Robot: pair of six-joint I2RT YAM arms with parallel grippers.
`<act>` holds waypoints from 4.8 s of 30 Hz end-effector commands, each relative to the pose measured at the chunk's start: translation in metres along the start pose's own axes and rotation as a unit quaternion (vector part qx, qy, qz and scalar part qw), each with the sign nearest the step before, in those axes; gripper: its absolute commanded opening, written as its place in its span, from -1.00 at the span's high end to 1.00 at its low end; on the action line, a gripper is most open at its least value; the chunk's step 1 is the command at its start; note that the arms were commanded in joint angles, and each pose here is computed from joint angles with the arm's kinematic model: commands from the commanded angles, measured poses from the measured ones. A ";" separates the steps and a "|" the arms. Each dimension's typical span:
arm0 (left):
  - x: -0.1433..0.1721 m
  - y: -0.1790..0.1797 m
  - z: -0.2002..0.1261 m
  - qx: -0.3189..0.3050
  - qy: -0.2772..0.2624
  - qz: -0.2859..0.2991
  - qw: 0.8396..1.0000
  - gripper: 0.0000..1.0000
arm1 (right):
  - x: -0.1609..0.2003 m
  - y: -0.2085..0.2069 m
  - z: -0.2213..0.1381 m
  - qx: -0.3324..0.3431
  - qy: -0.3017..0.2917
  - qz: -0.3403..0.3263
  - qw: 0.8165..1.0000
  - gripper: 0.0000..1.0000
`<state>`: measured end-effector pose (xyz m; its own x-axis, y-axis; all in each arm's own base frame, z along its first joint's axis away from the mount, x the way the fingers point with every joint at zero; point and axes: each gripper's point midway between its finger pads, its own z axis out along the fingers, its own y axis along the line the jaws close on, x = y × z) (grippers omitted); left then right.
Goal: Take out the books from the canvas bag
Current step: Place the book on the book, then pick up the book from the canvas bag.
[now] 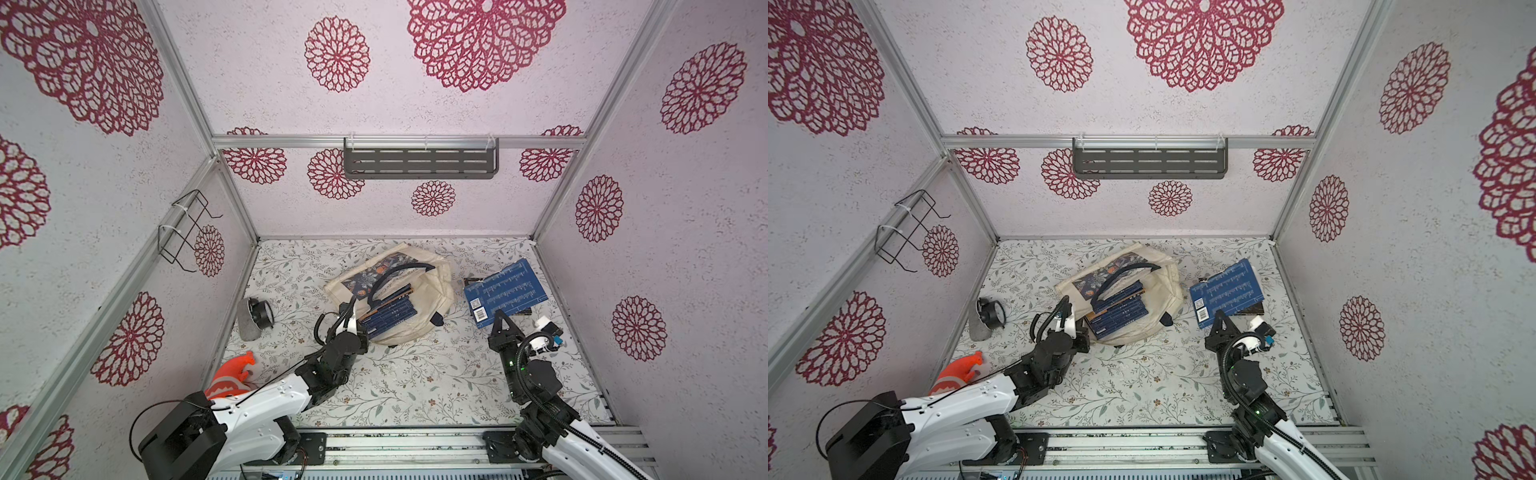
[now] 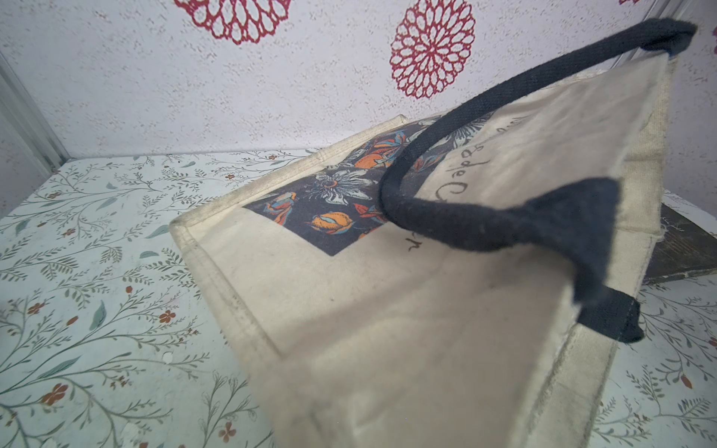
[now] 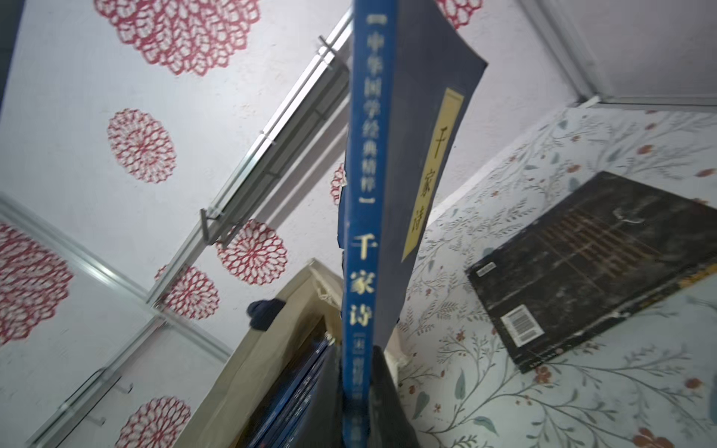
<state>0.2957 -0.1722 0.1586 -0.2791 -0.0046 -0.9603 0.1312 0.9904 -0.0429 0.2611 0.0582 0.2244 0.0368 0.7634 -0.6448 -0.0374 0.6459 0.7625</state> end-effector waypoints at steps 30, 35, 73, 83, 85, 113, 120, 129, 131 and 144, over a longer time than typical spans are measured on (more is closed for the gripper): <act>-0.020 -0.006 -0.002 0.003 -0.022 -0.008 1.000 1.00 | 0.013 -0.103 0.100 0.117 -0.016 0.218 0.969 1.00; -0.018 -0.006 -0.002 0.002 -0.020 -0.007 1.000 1.00 | 0.026 -0.120 0.107 0.140 -0.008 0.229 0.963 1.00; -0.018 -0.009 -0.001 0.007 -0.016 -0.002 1.000 1.00 | 0.062 -0.145 0.132 0.223 0.081 0.221 0.946 -0.19; -0.018 -0.010 0.000 0.009 -0.016 -0.001 1.000 1.00 | 0.069 -0.150 0.131 0.242 0.110 0.200 0.943 -0.27; -0.019 -0.010 0.000 0.009 -0.017 -0.001 1.000 1.00 | 0.070 -0.151 0.128 0.250 0.119 0.198 0.940 -0.33; -0.027 -0.009 -0.011 0.028 -0.049 -0.019 0.998 1.00 | 0.128 0.075 0.050 -0.016 0.238 0.080 0.968 -0.36; -0.028 -0.008 -0.014 0.028 -0.054 -0.023 0.998 1.00 | 0.175 0.120 0.048 -0.058 0.271 0.069 0.958 -0.27; -0.032 -0.007 -0.017 0.033 -0.062 -0.030 0.997 1.00 | 0.235 0.141 0.064 -0.064 0.311 0.068 0.946 -0.17; -0.031 -0.007 -0.018 0.032 -0.062 -0.030 0.997 1.00 | 0.244 0.144 0.069 -0.065 0.314 0.068 0.945 -0.12; -0.032 -0.007 -0.020 0.038 -0.064 -0.031 0.997 1.00 | 0.284 0.145 0.105 -0.042 0.308 0.043 0.949 0.02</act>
<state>0.2875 -0.1665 0.1631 -0.2544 -0.0146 -0.9670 0.1464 0.9878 -0.0534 0.3601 0.3643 0.1384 -0.6025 0.6296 -0.4906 -0.0654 0.5736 0.8165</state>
